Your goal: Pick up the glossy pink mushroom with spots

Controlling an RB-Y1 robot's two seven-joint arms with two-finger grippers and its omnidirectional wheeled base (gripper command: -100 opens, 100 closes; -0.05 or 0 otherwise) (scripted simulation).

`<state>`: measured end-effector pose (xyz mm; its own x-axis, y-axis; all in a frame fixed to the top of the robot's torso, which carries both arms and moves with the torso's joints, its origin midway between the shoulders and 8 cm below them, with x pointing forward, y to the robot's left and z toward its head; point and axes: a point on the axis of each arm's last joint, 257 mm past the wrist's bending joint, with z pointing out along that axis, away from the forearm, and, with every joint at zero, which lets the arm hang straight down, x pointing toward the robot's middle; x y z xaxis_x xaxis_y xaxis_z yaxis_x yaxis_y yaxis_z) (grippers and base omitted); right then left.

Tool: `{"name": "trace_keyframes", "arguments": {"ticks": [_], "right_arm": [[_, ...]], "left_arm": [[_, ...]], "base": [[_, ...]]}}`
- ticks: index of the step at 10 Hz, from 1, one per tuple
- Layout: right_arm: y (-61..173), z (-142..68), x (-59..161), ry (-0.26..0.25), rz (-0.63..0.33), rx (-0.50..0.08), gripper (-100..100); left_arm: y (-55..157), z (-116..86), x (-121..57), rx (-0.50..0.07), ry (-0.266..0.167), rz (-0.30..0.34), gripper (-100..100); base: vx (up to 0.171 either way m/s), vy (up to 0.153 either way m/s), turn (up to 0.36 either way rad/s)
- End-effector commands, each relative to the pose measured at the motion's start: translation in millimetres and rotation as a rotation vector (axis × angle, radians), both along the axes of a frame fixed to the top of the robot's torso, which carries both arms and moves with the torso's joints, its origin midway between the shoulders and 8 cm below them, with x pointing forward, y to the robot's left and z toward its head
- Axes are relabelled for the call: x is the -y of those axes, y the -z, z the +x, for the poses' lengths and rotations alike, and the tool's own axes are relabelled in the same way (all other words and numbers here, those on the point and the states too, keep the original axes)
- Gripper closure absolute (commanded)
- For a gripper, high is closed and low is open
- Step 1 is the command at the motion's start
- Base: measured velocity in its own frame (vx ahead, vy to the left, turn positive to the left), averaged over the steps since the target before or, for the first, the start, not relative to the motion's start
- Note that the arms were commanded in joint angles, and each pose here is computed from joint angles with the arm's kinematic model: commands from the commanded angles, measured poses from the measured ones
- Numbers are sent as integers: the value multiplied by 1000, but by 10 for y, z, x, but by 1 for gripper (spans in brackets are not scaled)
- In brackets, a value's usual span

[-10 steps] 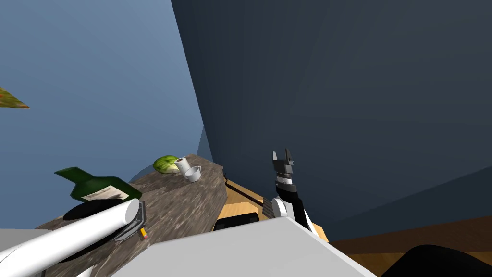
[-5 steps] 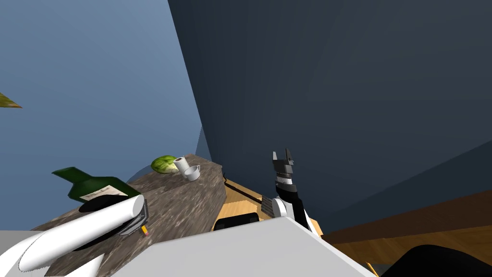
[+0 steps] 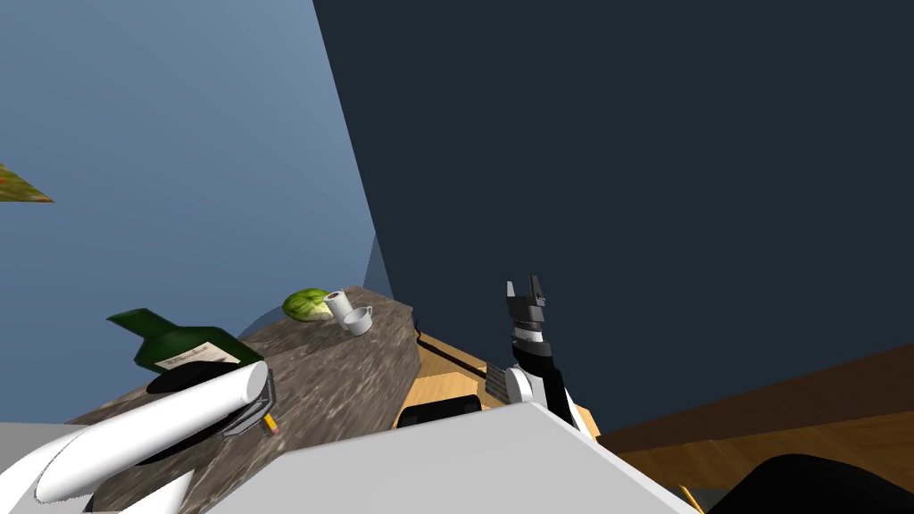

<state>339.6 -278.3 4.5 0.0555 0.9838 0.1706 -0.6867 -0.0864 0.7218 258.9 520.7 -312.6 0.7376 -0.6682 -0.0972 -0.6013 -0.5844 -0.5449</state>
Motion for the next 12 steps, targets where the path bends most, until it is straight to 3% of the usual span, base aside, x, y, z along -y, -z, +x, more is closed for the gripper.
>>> {"name": "trace_keyframes", "arguments": {"ticks": [1,2,3,11,12], "right_arm": [[0,0,0,0,0,0,0],[0,0,0,0,0,0,0],[0,0,0,0,0,0,0],[0,0,0,0,0,0,0],[0,0,0,0,0,0,0]], "left_arm": [[0,0,0,0,0,0,100],[-1,1,0,0,0,0,0],[-33,-67,67,-2,12,-3,100],[-162,-219,236,-2,42,-3,100],[-163,-223,240,-3,43,-3,0]], "base": [[0,0,0],[0,0,0],[40,-1,105],[43,2,51],[0,0,0]]}}
